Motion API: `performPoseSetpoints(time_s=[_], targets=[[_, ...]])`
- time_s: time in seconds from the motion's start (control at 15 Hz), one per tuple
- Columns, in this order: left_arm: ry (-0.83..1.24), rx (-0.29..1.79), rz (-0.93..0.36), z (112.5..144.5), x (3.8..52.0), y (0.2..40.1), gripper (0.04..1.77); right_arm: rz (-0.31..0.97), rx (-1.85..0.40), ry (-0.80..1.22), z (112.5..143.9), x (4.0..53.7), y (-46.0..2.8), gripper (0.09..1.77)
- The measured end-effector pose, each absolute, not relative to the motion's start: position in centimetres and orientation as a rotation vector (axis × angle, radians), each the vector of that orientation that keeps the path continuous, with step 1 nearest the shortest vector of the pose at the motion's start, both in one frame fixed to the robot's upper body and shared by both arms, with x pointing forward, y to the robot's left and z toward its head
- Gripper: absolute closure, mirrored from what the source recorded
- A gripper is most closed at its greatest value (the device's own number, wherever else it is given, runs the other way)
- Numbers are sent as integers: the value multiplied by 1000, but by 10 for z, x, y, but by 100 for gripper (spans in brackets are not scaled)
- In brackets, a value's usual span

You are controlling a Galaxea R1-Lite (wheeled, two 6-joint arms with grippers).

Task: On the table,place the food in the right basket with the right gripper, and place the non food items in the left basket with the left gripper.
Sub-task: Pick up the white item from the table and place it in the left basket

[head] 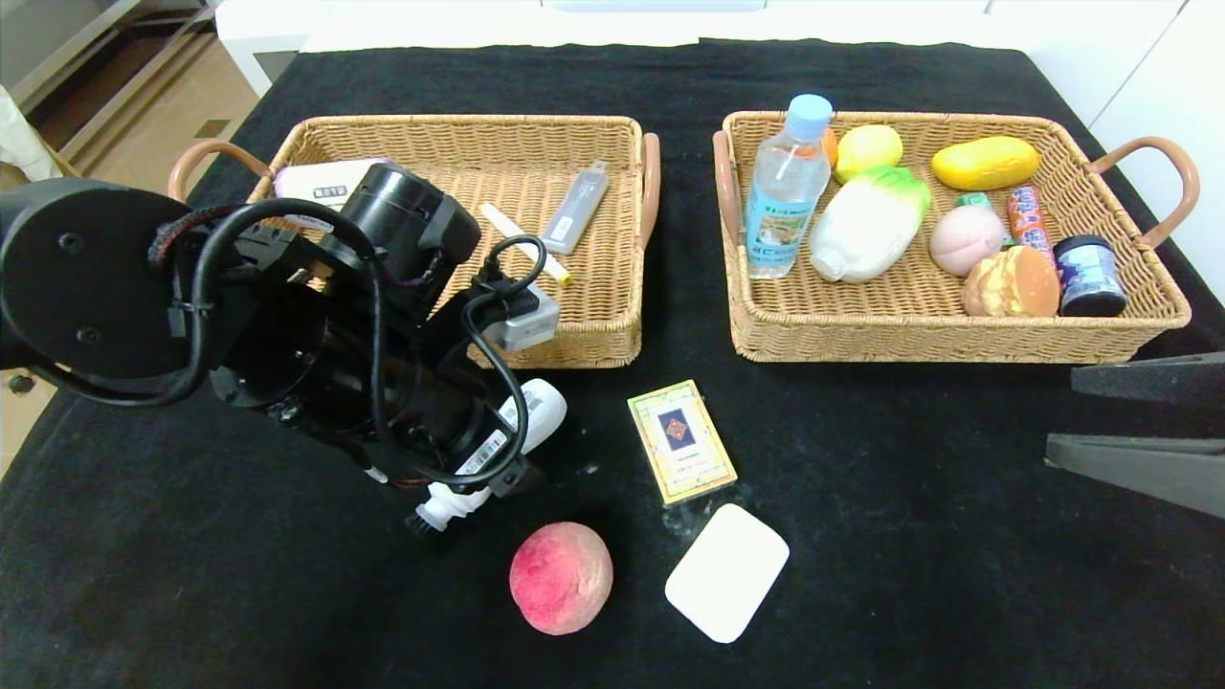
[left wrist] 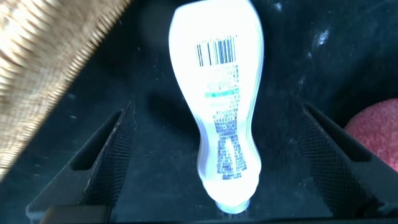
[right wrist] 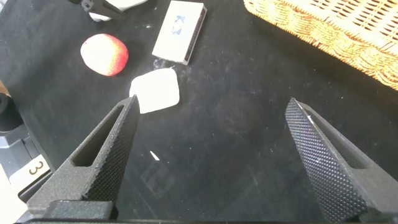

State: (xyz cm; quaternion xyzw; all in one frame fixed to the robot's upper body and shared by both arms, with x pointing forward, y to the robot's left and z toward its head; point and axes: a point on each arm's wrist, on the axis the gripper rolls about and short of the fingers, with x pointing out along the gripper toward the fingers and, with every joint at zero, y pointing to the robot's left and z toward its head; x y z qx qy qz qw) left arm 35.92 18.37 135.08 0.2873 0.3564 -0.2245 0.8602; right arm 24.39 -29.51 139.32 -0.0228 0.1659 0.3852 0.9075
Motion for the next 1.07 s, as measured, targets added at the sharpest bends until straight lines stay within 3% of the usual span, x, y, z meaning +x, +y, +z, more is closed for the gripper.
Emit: performPoseSetpoints(time_s=[0.47, 0.6, 0.8, 1.0, 1.07], targets=[[773, 607, -472, 1344, 363, 181, 9, 795, -47, 345, 1392, 244, -295, 15], [774, 608, -472, 1344, 363, 181, 47, 796, -47, 345, 1392, 244, -295, 15], [775, 608, -472, 1343, 363, 181, 87, 795, -46, 347, 1392, 244, -295, 15], [776, 608, -473, 1343, 363, 181, 115, 795, -46, 349, 1391, 244, -295, 15], [777, 609, -473, 1343, 363, 182, 115, 795, -46, 349, 1392, 244, -295, 15]])
